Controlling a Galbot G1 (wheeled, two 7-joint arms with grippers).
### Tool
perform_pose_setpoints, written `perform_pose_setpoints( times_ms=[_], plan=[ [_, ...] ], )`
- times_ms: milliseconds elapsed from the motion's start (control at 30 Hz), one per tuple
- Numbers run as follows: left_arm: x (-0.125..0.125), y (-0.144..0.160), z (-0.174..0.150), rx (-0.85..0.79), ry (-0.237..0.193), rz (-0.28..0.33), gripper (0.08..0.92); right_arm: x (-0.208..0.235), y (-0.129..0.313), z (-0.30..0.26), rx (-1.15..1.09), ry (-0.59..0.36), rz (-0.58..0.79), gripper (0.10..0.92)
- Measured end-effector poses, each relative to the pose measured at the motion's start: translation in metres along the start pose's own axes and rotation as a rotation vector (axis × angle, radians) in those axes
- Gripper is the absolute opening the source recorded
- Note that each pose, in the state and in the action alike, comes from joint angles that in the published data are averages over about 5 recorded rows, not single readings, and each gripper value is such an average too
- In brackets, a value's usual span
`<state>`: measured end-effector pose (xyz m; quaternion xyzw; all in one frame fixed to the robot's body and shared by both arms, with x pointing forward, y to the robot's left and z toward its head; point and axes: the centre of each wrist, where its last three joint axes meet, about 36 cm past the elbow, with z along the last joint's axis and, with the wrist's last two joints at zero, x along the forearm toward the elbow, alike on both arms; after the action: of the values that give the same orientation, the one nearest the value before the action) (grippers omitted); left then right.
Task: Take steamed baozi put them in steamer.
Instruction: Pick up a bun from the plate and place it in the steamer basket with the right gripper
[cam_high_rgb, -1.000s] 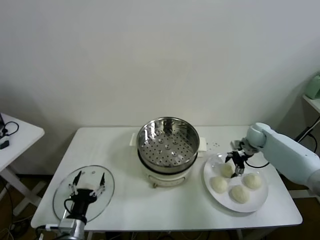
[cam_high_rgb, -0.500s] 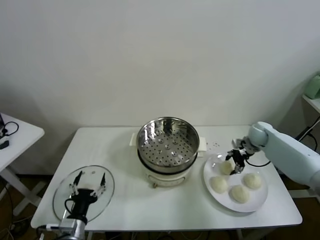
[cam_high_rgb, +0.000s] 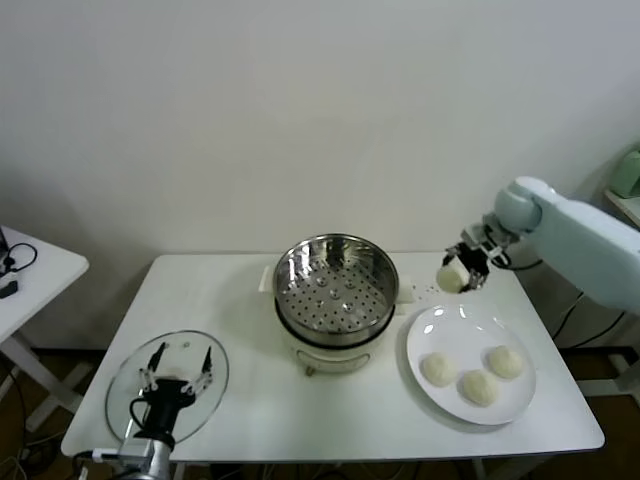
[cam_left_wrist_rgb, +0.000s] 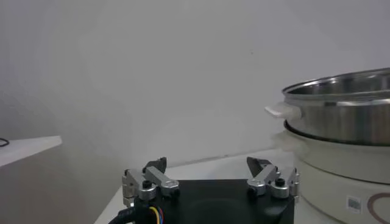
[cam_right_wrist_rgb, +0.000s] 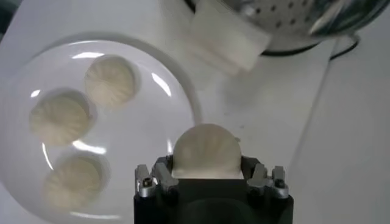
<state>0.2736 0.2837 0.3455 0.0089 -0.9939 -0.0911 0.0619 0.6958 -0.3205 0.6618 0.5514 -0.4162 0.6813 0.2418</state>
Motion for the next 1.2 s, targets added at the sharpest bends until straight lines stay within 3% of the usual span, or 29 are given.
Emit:
perform_pose_setpoints(
  times_ms=[200, 400, 733, 1200],
  plan=[
    [0.0, -0.001, 0.0, -0.003, 0.006, 0.001, 0.823, 0.034, -0.037, -0.061, 0.266, 0.046, 0.04, 0.701],
    [0.001, 0.0, 0.0, -0.004, 0.01, 0.0, 0.823, 0.034, -0.064, -0.124, 0.508, 0.083, 0.046, 0.697],
    [0.0, 0.002, -0.002, -0.006, 0.01, -0.006, 0.823, -0.01, -0.089, -0.197, 0.767, 0.132, 0.019, 0.696],
    [0.003, 0.005, 0.005, -0.012, 0.026, -0.005, 0.823, -0.081, -0.106, -0.224, 0.892, 0.198, -0.023, 0.696]
  ],
)
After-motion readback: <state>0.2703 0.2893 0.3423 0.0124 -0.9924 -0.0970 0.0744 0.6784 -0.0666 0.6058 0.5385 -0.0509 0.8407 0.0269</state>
